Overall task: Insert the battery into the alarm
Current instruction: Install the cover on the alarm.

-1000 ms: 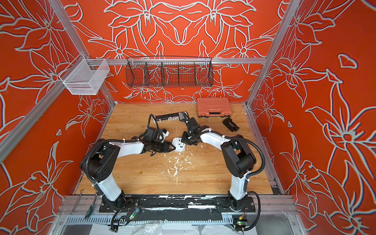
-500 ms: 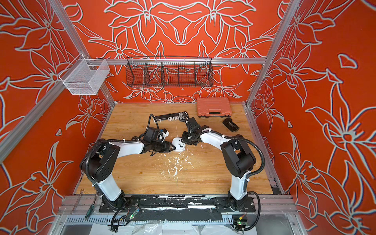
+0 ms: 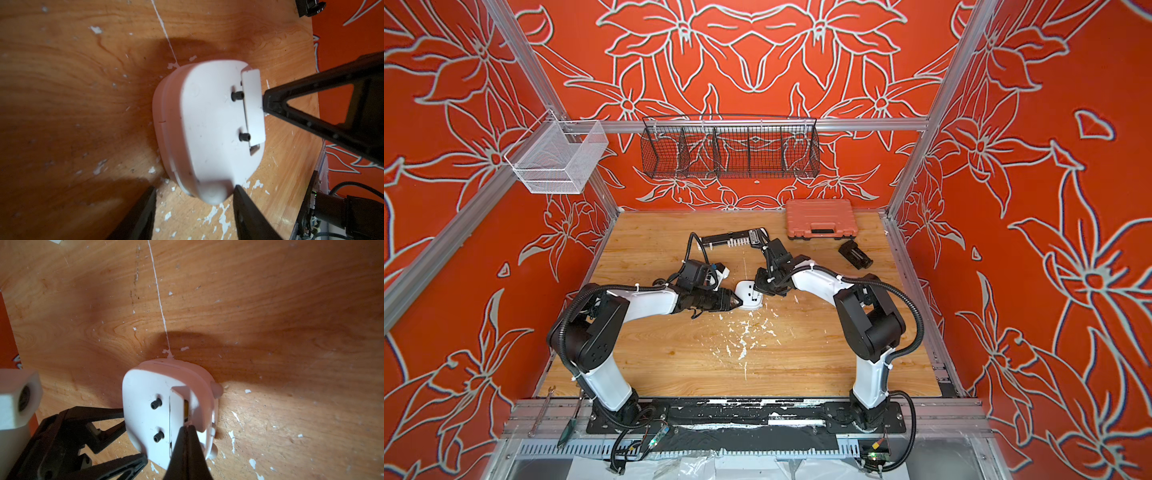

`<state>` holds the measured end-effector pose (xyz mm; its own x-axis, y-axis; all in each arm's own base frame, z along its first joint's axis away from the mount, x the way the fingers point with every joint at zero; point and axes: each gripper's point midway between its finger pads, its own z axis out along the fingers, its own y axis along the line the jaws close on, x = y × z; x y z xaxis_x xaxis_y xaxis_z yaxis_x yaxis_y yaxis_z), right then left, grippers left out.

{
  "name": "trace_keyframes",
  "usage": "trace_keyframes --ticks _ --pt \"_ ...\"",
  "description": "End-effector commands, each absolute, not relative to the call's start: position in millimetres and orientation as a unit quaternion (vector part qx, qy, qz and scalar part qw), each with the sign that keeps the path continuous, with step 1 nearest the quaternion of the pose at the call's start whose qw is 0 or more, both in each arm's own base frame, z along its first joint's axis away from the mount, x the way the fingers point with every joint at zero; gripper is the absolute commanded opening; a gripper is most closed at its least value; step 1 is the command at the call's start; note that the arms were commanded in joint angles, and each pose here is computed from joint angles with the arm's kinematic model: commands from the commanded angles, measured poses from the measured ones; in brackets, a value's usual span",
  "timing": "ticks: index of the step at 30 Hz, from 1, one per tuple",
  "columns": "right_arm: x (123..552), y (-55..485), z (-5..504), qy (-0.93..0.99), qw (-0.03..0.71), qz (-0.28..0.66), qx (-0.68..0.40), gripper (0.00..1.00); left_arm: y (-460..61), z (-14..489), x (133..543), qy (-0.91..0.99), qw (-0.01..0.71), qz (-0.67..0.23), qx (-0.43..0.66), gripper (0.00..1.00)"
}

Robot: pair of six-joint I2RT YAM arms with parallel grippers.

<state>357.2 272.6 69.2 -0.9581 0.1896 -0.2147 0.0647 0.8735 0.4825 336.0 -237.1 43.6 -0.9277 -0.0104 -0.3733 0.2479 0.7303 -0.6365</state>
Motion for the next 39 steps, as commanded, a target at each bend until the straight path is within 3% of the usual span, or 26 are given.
trace_keyframes --ticks 1,28,39 --pt "341.4 275.3 52.8 0.968 0.088 0.227 0.056 0.0 -234.6 35.0 335.9 0.919 0.173 -0.348 0.06 0.57" --pt "348.5 291.5 56.7 0.955 0.08 0.275 0.074 0.0 -236.3 33.7 333.8 0.918 0.169 -0.354 0.059 0.57" --pt "351.0 291.5 52.3 0.957 0.077 0.269 0.072 0.0 -239.8 33.1 331.7 0.915 0.166 -0.362 0.062 0.52"
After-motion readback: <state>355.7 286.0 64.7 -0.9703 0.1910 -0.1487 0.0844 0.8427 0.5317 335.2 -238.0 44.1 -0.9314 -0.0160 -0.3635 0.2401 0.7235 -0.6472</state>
